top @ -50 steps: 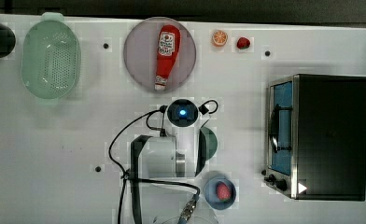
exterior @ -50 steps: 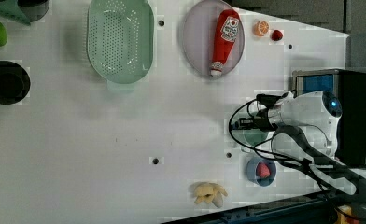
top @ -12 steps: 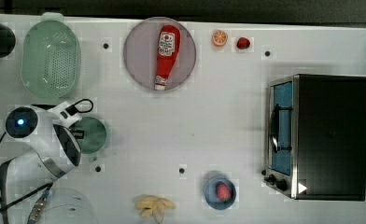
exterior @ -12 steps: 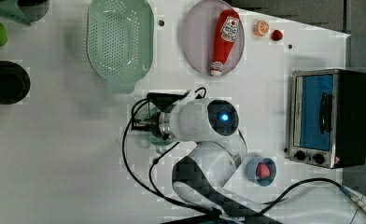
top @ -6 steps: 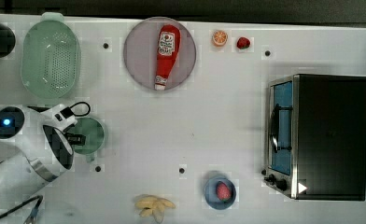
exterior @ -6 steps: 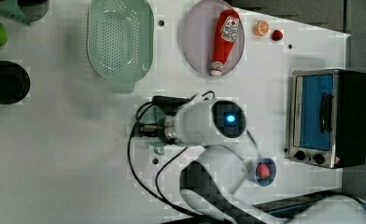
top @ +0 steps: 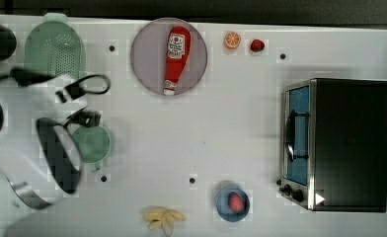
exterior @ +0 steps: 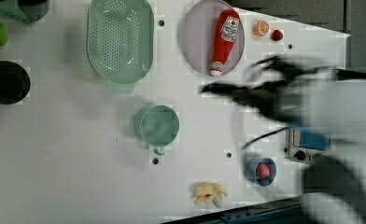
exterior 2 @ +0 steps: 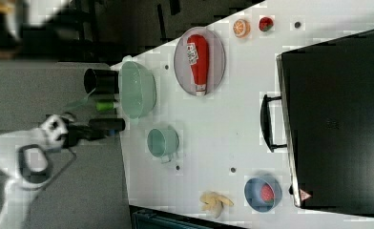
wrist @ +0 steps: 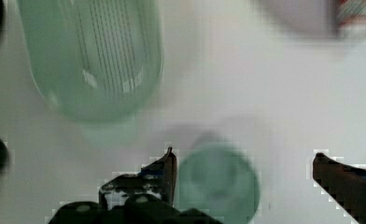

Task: Drag mug right to left.

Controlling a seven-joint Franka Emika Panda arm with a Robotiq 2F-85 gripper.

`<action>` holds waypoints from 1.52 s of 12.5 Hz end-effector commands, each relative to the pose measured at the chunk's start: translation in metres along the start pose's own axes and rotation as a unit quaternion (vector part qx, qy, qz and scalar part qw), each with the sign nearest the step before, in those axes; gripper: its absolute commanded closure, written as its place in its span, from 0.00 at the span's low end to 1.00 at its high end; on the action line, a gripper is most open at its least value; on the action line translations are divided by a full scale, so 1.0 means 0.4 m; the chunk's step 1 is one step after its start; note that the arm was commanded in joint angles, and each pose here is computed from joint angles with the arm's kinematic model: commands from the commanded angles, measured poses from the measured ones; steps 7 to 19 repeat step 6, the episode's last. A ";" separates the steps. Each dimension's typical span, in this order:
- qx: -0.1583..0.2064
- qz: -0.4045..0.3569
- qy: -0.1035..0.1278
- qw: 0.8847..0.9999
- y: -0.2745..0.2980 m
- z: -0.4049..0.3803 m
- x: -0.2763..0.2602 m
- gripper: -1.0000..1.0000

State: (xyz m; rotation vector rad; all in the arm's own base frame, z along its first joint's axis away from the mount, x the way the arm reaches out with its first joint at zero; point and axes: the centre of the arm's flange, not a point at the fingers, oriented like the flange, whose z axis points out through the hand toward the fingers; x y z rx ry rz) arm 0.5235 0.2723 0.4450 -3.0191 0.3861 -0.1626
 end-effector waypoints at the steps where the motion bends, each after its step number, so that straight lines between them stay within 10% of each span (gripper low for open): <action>1: -0.008 0.158 0.020 0.987 0.331 -0.191 0.187 0.00; 6: -0.023 0.281 -0.002 0.960 0.701 -0.398 0.251 0.00; 19: -0.023 0.281 -0.002 0.960 0.701 -0.398 0.251 0.00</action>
